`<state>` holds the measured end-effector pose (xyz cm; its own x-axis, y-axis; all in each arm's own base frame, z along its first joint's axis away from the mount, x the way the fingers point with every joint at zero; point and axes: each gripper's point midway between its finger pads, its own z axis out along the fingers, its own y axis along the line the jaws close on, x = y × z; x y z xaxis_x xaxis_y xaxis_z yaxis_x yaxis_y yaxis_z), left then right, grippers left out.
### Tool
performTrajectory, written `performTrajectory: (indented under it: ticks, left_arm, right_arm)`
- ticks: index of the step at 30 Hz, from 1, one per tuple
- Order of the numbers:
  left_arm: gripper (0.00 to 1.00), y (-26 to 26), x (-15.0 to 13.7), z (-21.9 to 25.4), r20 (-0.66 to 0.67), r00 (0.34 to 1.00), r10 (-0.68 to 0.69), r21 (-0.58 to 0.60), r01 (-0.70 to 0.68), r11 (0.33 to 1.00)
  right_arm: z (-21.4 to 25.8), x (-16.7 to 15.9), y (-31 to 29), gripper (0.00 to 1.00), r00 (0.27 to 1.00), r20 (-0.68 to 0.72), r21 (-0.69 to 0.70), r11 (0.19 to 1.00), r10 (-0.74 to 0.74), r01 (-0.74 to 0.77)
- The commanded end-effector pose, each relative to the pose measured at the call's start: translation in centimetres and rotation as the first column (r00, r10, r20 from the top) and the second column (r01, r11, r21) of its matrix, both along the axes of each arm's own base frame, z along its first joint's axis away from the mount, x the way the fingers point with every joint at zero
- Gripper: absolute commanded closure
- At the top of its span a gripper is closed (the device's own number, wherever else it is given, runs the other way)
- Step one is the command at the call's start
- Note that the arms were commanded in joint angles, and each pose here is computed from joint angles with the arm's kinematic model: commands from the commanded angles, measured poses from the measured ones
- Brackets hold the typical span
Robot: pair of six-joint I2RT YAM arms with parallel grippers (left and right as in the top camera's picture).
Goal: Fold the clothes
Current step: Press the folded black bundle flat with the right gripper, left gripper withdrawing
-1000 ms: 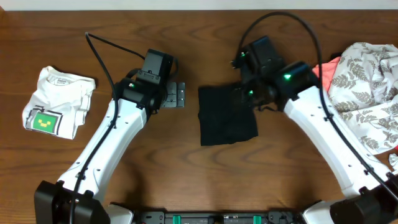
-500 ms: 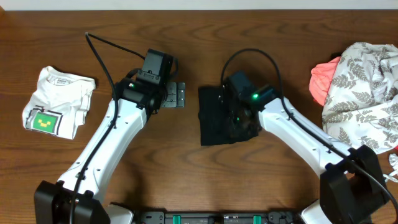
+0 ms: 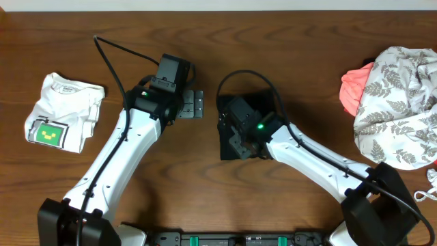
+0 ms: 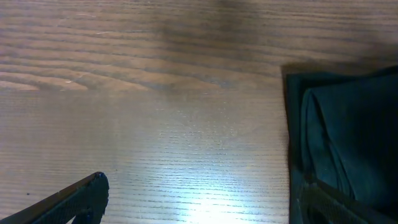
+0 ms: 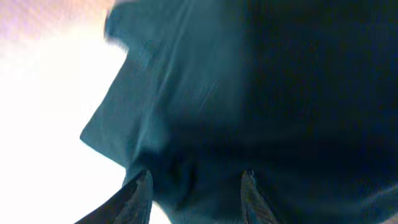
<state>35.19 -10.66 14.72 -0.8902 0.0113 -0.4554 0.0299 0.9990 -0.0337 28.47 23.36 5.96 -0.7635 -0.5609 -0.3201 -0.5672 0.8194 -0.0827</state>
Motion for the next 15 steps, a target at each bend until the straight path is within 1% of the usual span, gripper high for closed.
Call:
performTrajectory:
  ticks: [1, 5, 8, 11, 15]
  left_arm:
    - [0.03, 0.6, 0.6, 1.1, 0.036, 0.999, 0.019, -0.004, -0.019, 1.000]
    - [0.03, 3.1, 1.5, 1.7, 0.058, 0.990, 0.125, -0.035, -0.123, 0.992]
    - [0.02, 4.9, 1.9, 2.1, 0.053, 0.982, 0.181, -0.099, -0.175, 0.980]
    - [0.03, 6.4, 2.0, 2.3, 0.037, 0.976, 0.216, -0.163, -0.208, 0.965]
    - [0.03, 7.4, 2.2, 2.4, 0.022, 0.970, 0.242, -0.211, -0.232, 0.949]
  right_arm:
    - [0.8, 1.3, 0.3, 0.54, 0.991, 0.063, 0.032, 0.993, -0.119, 0.117]
    - [1.4, 2.4, 1.3, 0.53, 0.974, 0.086, 0.123, 0.972, -0.210, 0.199]
    - [1.9, 3.0, 2.4, 0.50, 0.961, 0.094, 0.188, 0.953, -0.260, 0.239]
    - [1.5, 3.1, 3.1, 0.49, 0.955, 0.087, 0.211, 0.942, -0.283, 0.260]
    - [0.0, 3.1, 3.6, 0.47, 0.958, 0.075, 0.196, 0.946, -0.277, 0.258]
